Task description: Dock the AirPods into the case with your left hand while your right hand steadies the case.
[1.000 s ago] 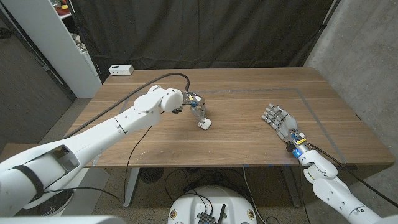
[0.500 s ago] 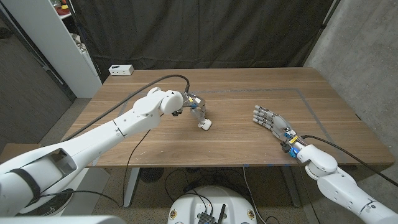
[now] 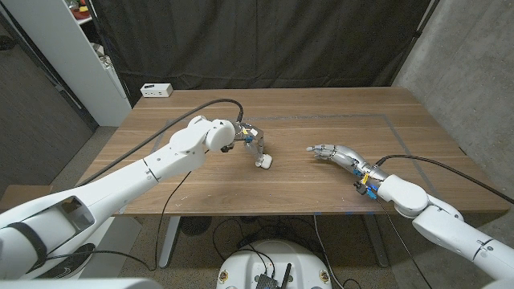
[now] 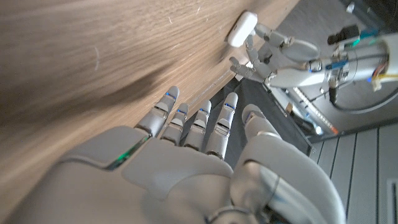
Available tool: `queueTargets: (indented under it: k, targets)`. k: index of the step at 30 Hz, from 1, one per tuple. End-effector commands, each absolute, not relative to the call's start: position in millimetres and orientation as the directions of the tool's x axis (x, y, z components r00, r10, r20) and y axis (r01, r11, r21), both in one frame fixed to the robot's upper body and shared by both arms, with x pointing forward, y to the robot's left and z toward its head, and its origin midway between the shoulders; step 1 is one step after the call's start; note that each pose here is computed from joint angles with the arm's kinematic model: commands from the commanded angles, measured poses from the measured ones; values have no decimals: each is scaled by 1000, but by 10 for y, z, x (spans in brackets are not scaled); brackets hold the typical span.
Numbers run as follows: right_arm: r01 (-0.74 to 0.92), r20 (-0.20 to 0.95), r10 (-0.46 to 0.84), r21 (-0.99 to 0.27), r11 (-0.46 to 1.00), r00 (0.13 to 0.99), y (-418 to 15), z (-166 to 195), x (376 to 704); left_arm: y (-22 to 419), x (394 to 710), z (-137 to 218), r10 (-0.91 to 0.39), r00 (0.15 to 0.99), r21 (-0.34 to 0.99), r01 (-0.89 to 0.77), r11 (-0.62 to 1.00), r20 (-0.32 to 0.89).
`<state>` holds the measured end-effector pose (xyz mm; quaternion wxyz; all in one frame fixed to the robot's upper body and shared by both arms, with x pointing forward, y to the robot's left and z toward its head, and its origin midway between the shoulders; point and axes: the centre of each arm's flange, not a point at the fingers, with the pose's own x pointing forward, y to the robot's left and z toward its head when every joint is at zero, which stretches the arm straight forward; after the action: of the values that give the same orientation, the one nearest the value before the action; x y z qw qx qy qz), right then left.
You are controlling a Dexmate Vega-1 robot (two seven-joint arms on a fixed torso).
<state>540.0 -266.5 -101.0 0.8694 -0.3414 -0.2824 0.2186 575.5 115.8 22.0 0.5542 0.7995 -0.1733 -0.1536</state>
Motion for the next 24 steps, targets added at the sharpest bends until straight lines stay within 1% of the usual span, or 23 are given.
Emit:
queueTargets:
  k: [1,8,13,24]
  targets:
    - [-33,288,638,-897,442,714,-2424,-924,5318,1178,5734,172,-446,893,939,-110,-326,-50]
    - [31,290,637,-922,385,714,-2304,-961,5335,1168,5724,164,-445,894,936,-114,-332,-49]
    - [54,281,638,-935,351,717,-2264,-956,5422,1158,5732,153,-445,894,934,-117,-337,-48]
    - [51,247,683,-955,294,688,-2122,-910,5600,1131,5791,145,-452,891,928,-123,-352,-53]
